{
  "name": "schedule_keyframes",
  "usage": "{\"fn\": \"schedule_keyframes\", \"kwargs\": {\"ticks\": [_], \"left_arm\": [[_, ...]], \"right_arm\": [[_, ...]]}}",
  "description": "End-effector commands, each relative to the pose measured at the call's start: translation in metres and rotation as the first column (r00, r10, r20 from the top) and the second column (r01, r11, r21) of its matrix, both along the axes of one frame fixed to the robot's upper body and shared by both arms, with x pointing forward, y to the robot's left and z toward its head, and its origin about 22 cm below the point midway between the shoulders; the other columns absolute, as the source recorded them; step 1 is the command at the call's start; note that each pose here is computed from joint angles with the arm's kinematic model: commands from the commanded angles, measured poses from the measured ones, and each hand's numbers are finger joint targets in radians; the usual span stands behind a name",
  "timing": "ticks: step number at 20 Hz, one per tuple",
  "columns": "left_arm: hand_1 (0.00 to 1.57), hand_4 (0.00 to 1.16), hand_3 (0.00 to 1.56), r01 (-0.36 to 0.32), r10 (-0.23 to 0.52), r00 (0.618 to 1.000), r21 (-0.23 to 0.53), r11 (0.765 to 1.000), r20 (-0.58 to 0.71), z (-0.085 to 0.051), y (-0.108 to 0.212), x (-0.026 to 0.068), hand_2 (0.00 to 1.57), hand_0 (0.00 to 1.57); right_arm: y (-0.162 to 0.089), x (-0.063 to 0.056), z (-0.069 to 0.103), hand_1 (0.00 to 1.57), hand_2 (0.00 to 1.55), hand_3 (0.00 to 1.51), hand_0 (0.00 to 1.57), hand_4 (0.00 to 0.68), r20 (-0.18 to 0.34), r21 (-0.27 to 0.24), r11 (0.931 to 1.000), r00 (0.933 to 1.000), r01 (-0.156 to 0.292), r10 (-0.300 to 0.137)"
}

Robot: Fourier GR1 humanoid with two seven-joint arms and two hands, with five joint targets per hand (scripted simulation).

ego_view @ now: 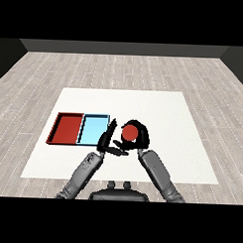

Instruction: Pick the red can and put it in the red box

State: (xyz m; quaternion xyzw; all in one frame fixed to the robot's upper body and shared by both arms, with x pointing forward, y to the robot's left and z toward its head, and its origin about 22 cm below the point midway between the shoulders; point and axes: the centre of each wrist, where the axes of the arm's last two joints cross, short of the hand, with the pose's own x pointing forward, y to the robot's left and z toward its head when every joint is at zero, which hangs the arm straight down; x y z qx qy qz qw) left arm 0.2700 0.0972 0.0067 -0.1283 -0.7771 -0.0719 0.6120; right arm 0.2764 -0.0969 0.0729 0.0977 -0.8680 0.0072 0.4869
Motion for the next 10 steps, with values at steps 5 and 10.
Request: {"fn": "schedule_keyframes", "kwargs": {"ticks": [5, 10], "left_arm": [[0.00, 0.00, 0.00, 0.032, -0.032, 0.999, -0.007, 0.999, -0.005, -0.003, -0.012, 0.0087, 0.00, 0.00], [0.00, 0.00, 0.00, 0.041, -0.043, 0.998, -0.031, 0.999, -0.038, -0.011, -0.008, 0.0051, 0.00, 0.00]], "right_arm": [[0.021, 0.000, -0.001, 1.48, 1.44, 1.40, 1.48, 0.644, -0.033, 0.074, 0.9956, 0.9976, -0.058, 0.060], [0.034, 0.002, -0.009, 1.51, 1.45, 1.42, 1.51, 0.652, -0.008, 0.053, 0.9974, 0.9988, -0.049, 0.049]]}}
